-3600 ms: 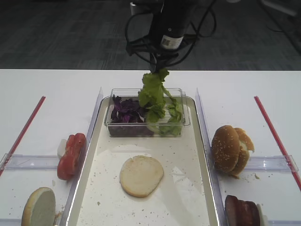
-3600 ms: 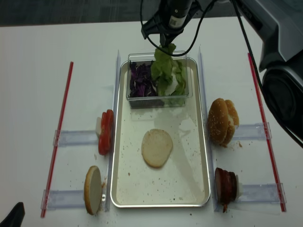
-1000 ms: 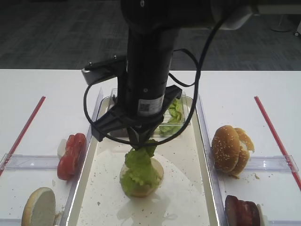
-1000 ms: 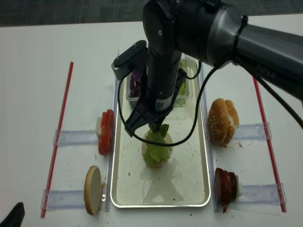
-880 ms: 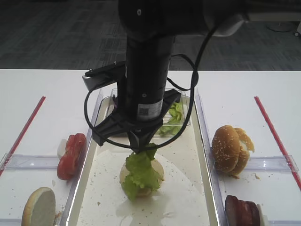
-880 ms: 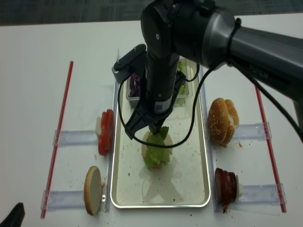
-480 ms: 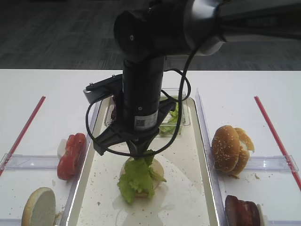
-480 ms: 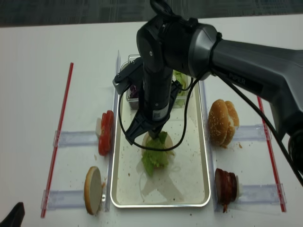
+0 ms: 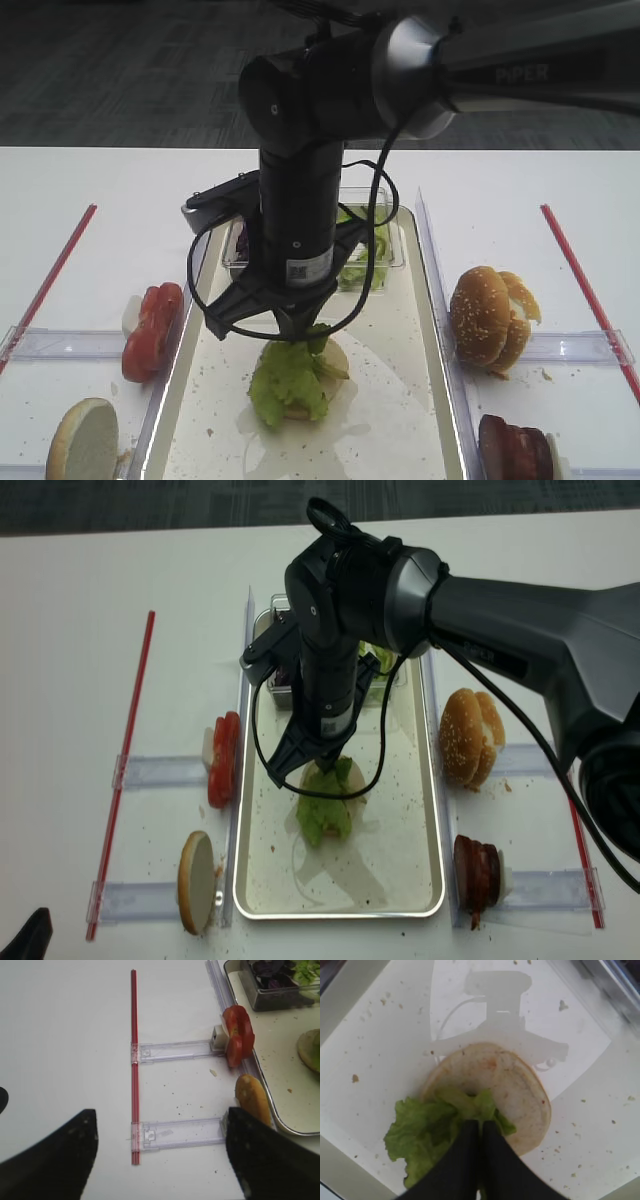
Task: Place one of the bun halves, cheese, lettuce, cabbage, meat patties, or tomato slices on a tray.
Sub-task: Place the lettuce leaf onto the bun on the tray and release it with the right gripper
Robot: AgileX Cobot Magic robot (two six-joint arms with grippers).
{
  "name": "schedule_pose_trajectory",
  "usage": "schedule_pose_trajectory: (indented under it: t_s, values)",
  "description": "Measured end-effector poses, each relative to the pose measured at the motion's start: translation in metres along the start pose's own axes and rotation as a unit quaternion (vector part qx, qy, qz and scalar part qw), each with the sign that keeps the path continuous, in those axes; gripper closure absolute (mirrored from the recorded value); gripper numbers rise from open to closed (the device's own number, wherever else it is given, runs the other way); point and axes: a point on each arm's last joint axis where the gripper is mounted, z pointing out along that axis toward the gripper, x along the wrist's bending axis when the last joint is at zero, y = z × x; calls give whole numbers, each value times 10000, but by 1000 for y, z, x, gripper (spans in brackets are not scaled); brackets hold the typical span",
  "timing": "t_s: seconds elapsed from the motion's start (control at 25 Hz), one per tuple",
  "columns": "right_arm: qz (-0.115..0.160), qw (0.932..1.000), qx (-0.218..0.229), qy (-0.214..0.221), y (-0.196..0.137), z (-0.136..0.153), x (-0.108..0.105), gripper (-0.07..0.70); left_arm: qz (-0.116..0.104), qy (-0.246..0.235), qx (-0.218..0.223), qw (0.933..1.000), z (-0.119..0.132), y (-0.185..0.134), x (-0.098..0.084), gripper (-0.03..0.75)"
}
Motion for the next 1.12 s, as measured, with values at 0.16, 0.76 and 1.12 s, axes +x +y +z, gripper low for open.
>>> schedule_pose_trajectory:
  t_s: [0.16,0.76,1.12]
  values:
    - [1,10000,5,-23,0,1,-1,582,0,0,0,10000,0,0,0,223]
    - [-108,9994,-170,-286,3,1,-5,417,0,0,0,10000,0,0,0,223]
    - [-120,9991,-293,-292,6,1,-5,194,0,0,0,10000,0,0,0,223]
